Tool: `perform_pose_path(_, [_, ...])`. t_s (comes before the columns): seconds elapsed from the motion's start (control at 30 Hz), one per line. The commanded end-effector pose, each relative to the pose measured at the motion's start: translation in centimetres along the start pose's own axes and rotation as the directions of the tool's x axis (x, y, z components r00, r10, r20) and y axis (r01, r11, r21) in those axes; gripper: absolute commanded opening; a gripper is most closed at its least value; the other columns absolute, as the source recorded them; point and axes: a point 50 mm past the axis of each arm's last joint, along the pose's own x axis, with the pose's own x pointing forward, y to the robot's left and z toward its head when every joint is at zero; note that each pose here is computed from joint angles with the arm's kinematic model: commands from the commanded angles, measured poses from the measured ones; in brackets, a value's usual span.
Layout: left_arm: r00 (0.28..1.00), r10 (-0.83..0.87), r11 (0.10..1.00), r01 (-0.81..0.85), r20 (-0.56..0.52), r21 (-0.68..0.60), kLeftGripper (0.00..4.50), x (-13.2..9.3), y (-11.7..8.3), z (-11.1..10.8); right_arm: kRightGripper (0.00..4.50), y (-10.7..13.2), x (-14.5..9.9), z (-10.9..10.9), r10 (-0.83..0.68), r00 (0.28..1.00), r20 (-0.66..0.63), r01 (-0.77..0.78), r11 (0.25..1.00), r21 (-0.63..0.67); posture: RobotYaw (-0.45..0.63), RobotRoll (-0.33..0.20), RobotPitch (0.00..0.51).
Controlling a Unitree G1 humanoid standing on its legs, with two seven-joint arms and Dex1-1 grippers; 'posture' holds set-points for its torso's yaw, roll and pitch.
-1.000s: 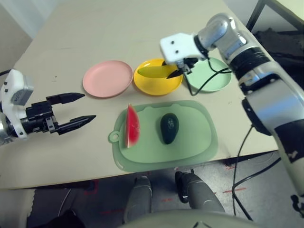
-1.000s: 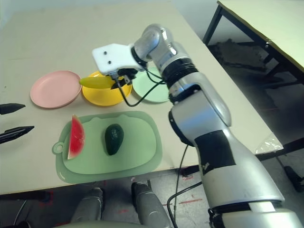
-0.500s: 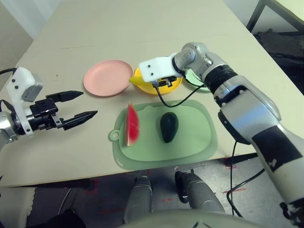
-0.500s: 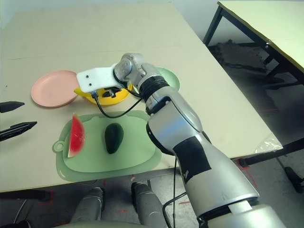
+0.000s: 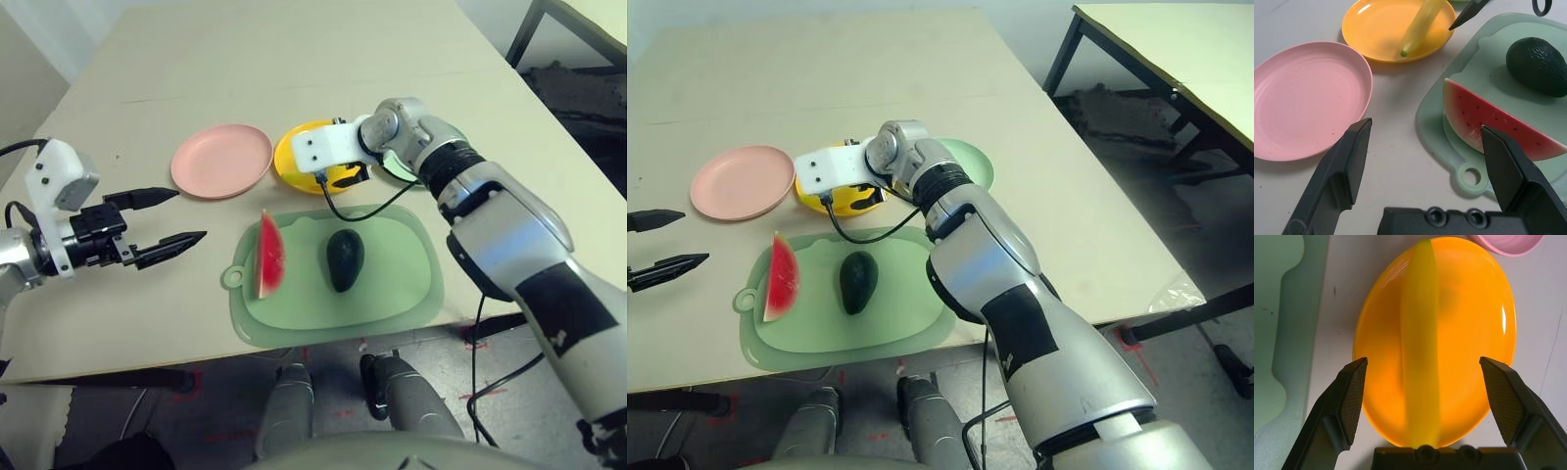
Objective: Place the fruits into color-matched plates.
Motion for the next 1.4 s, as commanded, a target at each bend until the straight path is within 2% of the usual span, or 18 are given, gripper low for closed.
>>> perform_pose_path(0.03, [0.999, -0.031, 0.999, 0.031, -0.008, 0.014, 4.5, 0.2, 0.1, 0.2, 4.49, 0.0, -0.2, 0.0, 0.004, 1.0, 0.018, -0.003, 1.0, -0.012, 0.02, 0.0, 0.15])
perform_pose_path(0.2, [0.988, -0.145, 0.989, 0.143, 0.052, 0.033, 4.5, -0.1, -0.2, 1.1, 4.49, -0.3, -2.5, -1.0, 0.078, 0.997, -0.003, -0.077, 0.978, -0.195, 0.0, 0.0, 0.156])
perform_pose_path(0.37, [0.953, -0.29, 0.954, 0.28, 0.09, 0.106, 4.5, -0.6, -0.9, 2.1, 4.49, 0.0, -5.6, -2.2, 0.197, 0.98, -0.031, -0.193, 0.896, -0.399, -0.01, 0.0, 0.16])
perform_pose_path(0.5, [0.913, -0.405, 0.909, 0.397, 0.052, 0.127, 4.5, -0.7, -1.8, 2.1, 4.49, 1.1, -7.6, -2.5, 0.308, 0.951, -0.011, -0.259, 0.781, -0.568, -0.03, 0.0, 0.164])
perform_pose_path(0.63, [0.858, -0.513, 0.851, 0.511, -0.02, 0.122, 4.5, -0.2, -3.1, 1.4, 4.49, 2.1, -7.9, -1.6, 0.381, 0.922, 0.065, -0.247, 0.712, -0.658, -0.03, 0.0, 0.166])
perform_pose_path(0.77, [0.831, -0.555, 0.821, 0.554, -0.036, 0.139, 4.5, 0.2, -3.4, 1.6, 4.49, 2.7, -7.5, -0.1, 0.407, 0.9, 0.155, -0.191, 0.688, -0.7, -0.03, 0.0, 0.168])
perform_pose_path(0.93, [0.834, -0.551, 0.818, 0.547, -0.028, 0.178, 4.5, 0.5, -2.9, 2.2, 4.49, 3.9, -7.1, 1.1, 0.435, 0.872, 0.223, -0.152, 0.675, -0.722, -0.02, 0.0, 0.167])
perform_pose_path(1.17, [0.837, -0.545, 0.819, 0.542, -0.039, 0.186, 4.5, 0.4, -2.9, 2.3, 4.49, 5.1, -7.1, 1.6, 0.486, 0.84, 0.243, -0.183, 0.674, -0.716, -0.02, 0.0, 0.167])
perform_pose_path(1.4, [0.844, -0.534, 0.825, 0.533, -0.047, 0.188, 4.5, 0.2, -2.8, 2.3, 4.49, 6.4, -6.0, 2.0, 0.527, 0.814, 0.242, -0.225, 0.671, -0.706, -0.01, 0.0, 0.166])
